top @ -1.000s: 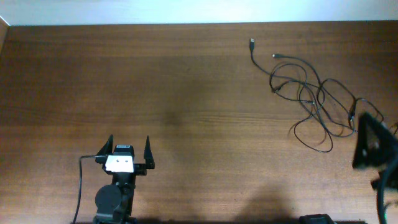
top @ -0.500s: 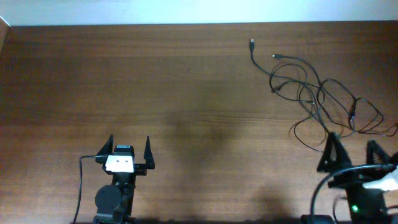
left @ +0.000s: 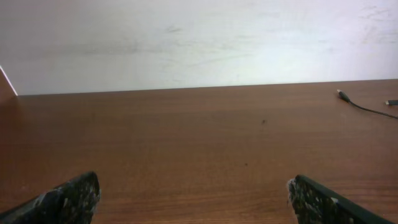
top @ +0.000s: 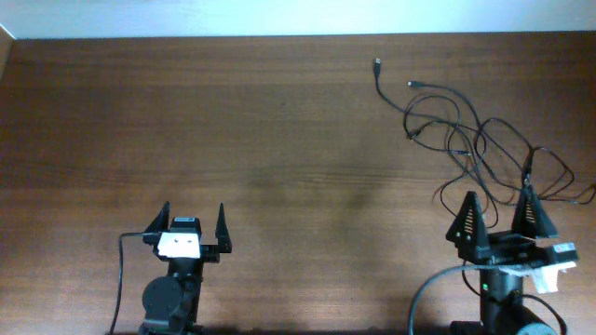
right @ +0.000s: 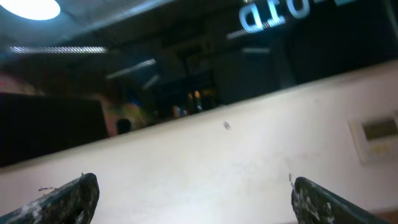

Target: Untangle cables

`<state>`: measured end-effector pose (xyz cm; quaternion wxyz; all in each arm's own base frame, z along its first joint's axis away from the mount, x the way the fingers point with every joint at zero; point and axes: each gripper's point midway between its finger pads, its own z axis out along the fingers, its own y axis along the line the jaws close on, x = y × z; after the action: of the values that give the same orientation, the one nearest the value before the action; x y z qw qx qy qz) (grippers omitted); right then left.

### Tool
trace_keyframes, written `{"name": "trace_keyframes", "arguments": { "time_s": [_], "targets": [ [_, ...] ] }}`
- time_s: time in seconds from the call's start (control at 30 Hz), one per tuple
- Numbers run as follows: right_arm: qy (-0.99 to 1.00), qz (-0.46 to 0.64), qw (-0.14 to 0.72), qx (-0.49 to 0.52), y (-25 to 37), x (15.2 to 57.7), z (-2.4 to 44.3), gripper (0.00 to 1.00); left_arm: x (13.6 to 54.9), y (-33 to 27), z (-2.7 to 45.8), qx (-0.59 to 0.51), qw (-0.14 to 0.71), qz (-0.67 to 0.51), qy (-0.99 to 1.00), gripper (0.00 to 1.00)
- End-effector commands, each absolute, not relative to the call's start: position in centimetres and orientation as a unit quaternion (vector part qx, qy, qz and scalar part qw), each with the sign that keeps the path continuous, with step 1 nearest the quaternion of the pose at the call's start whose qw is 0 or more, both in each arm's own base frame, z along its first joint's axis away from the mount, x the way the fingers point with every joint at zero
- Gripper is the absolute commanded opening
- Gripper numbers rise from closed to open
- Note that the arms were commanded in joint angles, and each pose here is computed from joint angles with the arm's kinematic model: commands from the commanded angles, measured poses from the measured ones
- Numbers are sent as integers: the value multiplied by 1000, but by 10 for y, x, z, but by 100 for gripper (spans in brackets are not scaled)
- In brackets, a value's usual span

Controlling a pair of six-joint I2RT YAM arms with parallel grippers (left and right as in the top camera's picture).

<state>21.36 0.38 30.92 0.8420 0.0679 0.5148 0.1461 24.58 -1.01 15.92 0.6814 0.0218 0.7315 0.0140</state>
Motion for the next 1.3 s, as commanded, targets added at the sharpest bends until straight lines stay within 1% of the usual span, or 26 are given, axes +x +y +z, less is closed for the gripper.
{"name": "trace_keyframes", "arguments": {
  "time_s": [0.0, 0.13, 0.2, 0.23, 0.37, 0.4, 0.47, 0.83, 1.03, 1.27],
  "targets": [
    [523, 127, 837, 99, -9, 222, 283, 99, 246, -10, 158, 28, 681, 18, 732, 99],
    [571, 119, 805, 110, -10, 233, 254, 98, 246, -10, 158, 28, 681, 18, 732, 99],
    [625, 110, 764, 118, -11, 242, 222, 98, 246, -10, 158, 28, 681, 18, 732, 99],
    [669, 97, 729, 109, -8, 246, 195, 98, 246, -10, 158, 28, 681, 18, 732, 99],
    [731, 31, 681, -24, 10, 246, 158, 98, 246, -10, 158, 28, 681, 18, 732, 99],
    [729, 9, 682, -47, 10, 246, 158, 98, 246, -10, 158, 28, 681, 18, 732, 99],
    [728, -6, 682, -62, 10, 246, 158, 98, 246, -10, 158, 28, 681, 18, 732, 99],
    [728, -6, 683, -59, 9, 246, 158, 98, 246, -10, 158, 28, 681, 19, 732, 99],
    [730, -27, 682, -36, -7, 246, 158, 98, 246, -10, 158, 28, 681, 18, 732, 99],
    [729, -22, 682, -42, -3, 246, 158, 98, 246, -10, 158, 28, 681, 18, 732, 99]
  ]
}}
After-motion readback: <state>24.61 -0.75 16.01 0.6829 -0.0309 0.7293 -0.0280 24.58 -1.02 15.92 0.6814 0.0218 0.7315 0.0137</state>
